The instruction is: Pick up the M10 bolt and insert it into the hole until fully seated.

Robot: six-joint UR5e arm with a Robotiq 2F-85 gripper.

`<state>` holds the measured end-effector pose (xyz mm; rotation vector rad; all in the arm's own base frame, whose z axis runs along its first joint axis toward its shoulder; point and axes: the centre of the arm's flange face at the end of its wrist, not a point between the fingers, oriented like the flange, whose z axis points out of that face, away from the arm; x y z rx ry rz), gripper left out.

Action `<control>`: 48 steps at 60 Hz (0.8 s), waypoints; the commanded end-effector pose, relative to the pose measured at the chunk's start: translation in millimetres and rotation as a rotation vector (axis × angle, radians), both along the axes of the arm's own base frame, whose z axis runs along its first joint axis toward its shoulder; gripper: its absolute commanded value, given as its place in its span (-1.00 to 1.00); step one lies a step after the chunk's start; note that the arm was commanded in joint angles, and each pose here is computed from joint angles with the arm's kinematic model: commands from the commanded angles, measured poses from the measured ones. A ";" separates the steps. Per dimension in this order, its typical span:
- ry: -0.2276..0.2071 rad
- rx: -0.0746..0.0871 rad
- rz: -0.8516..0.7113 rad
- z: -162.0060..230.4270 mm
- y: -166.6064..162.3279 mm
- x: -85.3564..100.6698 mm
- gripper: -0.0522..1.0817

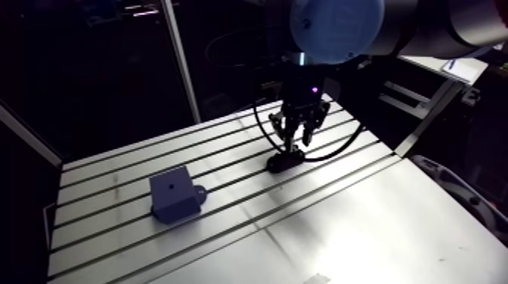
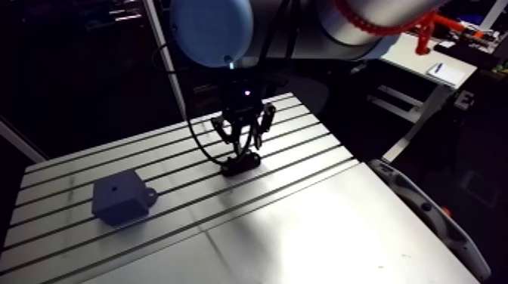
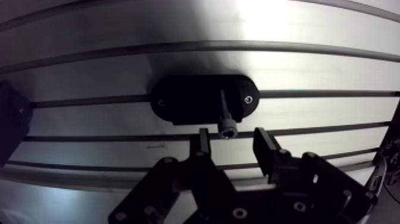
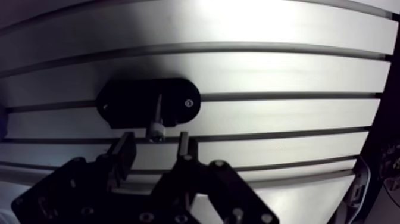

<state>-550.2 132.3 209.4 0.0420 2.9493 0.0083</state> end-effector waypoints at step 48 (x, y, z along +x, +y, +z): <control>-0.003 -0.006 -0.002 -11.1 0.6 -5.4 0.00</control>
